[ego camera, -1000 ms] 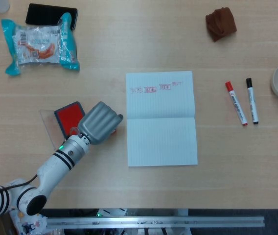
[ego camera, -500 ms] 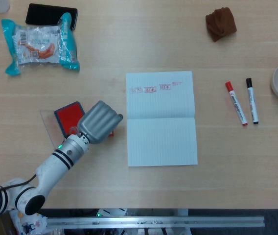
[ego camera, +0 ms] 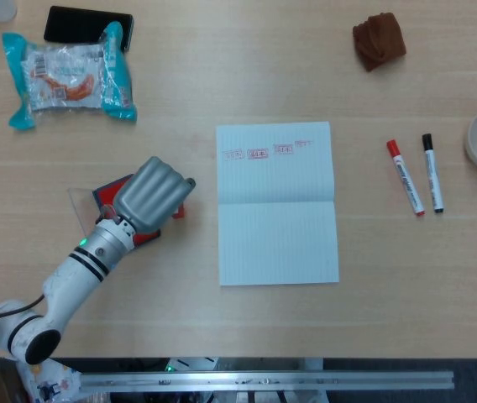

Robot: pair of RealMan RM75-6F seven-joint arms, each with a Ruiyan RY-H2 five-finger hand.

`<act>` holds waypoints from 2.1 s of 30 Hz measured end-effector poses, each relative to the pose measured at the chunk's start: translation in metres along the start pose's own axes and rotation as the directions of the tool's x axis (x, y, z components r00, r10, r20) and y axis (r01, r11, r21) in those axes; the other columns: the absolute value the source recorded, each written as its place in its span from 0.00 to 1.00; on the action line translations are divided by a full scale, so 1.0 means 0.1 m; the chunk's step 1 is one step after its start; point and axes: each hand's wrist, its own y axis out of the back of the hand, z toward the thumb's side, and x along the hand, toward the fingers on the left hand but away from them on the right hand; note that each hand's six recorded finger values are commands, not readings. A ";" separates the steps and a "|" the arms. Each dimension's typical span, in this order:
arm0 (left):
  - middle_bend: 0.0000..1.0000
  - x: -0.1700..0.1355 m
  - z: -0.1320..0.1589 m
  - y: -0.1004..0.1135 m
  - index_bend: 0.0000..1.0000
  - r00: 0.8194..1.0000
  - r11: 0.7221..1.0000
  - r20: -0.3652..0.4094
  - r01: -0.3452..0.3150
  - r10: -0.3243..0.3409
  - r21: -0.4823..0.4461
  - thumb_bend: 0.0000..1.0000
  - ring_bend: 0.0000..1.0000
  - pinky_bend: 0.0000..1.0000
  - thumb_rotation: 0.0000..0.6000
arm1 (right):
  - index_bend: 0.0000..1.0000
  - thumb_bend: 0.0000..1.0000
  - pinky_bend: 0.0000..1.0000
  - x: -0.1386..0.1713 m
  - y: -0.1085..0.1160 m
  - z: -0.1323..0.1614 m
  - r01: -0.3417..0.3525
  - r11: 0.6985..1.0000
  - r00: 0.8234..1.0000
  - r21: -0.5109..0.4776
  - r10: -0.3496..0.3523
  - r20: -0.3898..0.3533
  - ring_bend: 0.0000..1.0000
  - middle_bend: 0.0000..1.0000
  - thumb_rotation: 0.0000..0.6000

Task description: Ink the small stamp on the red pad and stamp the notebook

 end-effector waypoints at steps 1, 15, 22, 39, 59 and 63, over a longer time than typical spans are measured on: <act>1.00 -0.02 -0.04 0.00 0.58 1.000 1.000 -0.010 -0.001 0.001 0.001 0.25 1.00 1.00 1.00 | 0.40 0.29 0.38 0.00 0.00 0.00 -0.001 1.000 1.000 0.000 0.001 -0.001 0.32 0.39 1.00; 1.00 -0.24 -0.22 -0.26 0.59 0.998 0.994 -0.048 0.040 -0.035 0.102 0.25 1.00 1.00 1.00 | 0.40 0.29 0.38 -0.01 -0.01 0.04 -0.002 1.000 1.000 0.003 0.002 -0.012 0.32 0.39 1.00; 1.00 -0.24 -0.19 -0.32 0.59 0.998 0.989 -0.051 0.029 -0.022 0.145 0.25 1.00 1.00 1.00 | 0.40 0.29 0.38 0.00 0.00 0.05 0.000 1.000 1.000 0.005 0.000 -0.009 0.32 0.39 1.00; 1.00 -0.25 -0.31 -0.40 0.59 0.998 0.977 -0.068 0.031 -0.017 0.209 0.25 1.00 1.00 1.00 | 0.40 0.29 0.38 0.01 0.00 0.04 -0.001 1.000 1.000 0.006 0.001 -0.004 0.32 0.39 1.00; 1.00 -0.28 -0.27 -0.51 0.60 0.998 0.968 -0.046 0.041 -0.030 0.248 0.25 1.00 1.00 1.00 | 0.40 0.29 0.38 0.02 0.00 0.03 -0.002 1.000 1.000 0.007 0.002 0.000 0.32 0.39 1.00; 1.00 -0.27 -0.26 -0.51 0.60 0.998 0.969 -0.044 0.045 -0.035 0.243 0.25 1.00 1.00 1.00 | 0.40 0.29 0.38 0.03 0.01 0.03 0.001 1.000 1.000 0.007 -0.001 0.003 0.32 0.39 1.00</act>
